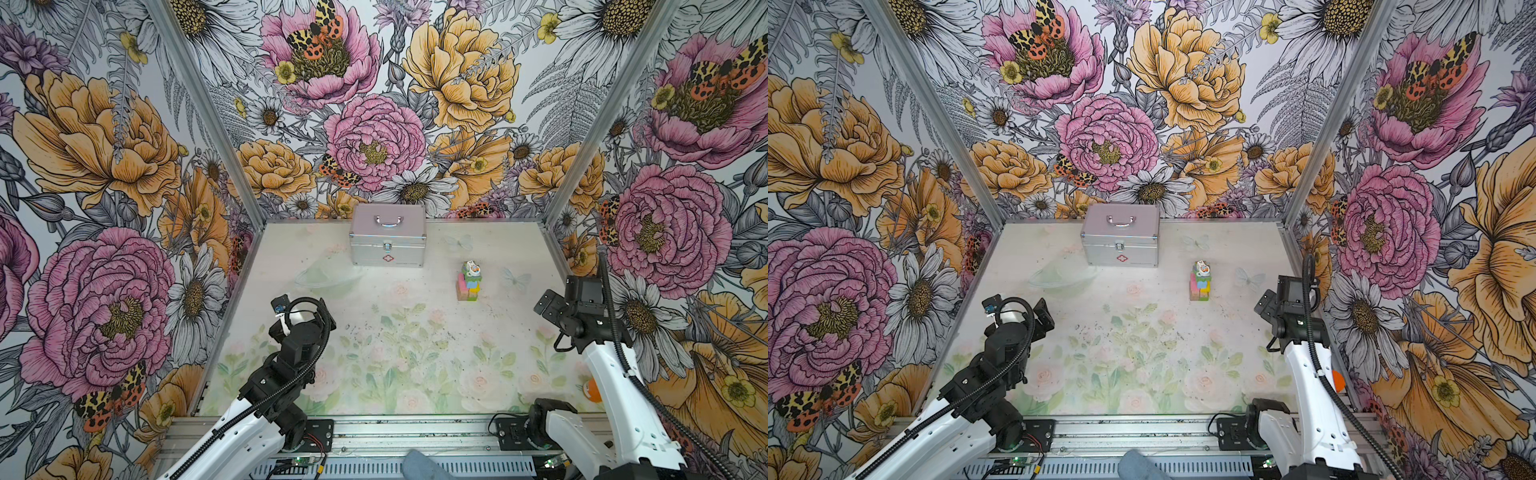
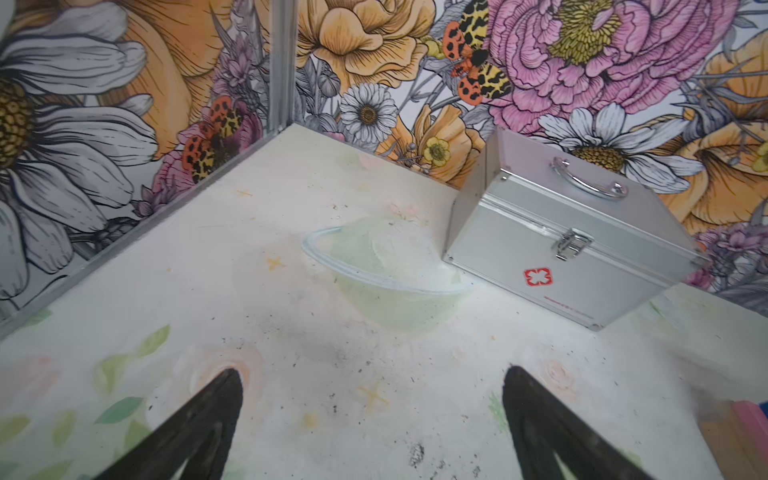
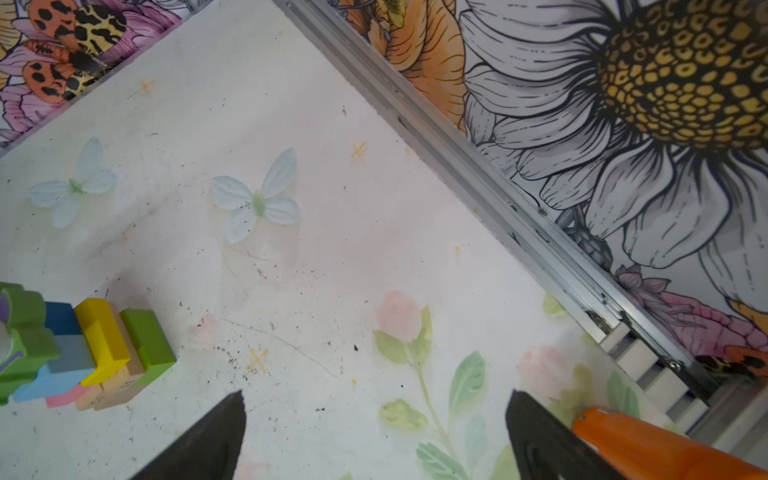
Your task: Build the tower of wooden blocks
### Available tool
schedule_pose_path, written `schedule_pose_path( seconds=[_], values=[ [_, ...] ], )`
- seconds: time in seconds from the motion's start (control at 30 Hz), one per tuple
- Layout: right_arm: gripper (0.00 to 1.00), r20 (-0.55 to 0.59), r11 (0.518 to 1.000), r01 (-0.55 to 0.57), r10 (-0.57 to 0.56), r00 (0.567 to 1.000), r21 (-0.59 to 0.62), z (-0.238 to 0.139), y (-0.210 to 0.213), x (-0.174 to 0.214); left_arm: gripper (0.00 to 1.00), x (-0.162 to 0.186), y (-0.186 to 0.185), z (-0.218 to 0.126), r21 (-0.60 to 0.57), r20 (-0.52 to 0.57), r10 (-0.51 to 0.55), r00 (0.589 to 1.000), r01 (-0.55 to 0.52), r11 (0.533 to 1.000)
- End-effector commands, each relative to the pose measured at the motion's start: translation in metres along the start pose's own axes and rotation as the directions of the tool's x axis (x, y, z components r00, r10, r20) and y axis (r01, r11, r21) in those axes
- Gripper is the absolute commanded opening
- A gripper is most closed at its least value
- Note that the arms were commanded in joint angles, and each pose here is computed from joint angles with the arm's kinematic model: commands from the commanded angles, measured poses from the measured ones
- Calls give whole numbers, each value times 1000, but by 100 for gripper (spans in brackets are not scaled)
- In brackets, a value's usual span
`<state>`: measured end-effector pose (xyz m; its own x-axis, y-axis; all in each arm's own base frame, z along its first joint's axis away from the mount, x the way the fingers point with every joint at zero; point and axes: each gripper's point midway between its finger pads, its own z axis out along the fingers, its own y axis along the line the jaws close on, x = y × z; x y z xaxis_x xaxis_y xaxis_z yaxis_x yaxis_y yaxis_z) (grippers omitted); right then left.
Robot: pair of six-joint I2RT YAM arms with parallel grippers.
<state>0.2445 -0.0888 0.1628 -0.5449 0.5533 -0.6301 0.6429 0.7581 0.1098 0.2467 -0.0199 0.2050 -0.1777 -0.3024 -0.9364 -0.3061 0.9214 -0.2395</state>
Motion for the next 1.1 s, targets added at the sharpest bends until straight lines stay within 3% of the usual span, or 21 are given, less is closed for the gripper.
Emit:
schedule_pose_path(
  seconds=[0.0,0.23,0.4,0.57,0.63,0.8,1.07],
  values=[
    [100,21,997,-78,78,997,1,18,-4,-3,99,-17,18,3,-124,114,56,992,-42,991],
    [100,103,994,-80,87,991,-69,27,3,-17,99,-11,22,28,-151,96,91,991,-76,986],
    [100,211,995,-23,43,976,-95,32,10,-34,99,-20,30,44,-181,117,114,987,-92,979],
    [100,281,997,-2,23,960,-74,41,7,-40,99,-7,47,63,-319,72,252,965,-217,923],
    [100,304,997,26,-3,953,-70,44,10,-41,99,5,52,74,-332,54,258,965,-226,916],
    [100,352,991,102,-67,934,-83,46,24,-40,99,11,42,98,-263,59,222,973,-199,944],
    [100,460,971,168,-72,885,-172,57,61,-61,99,5,39,126,-182,71,220,973,-204,962]
  ],
)
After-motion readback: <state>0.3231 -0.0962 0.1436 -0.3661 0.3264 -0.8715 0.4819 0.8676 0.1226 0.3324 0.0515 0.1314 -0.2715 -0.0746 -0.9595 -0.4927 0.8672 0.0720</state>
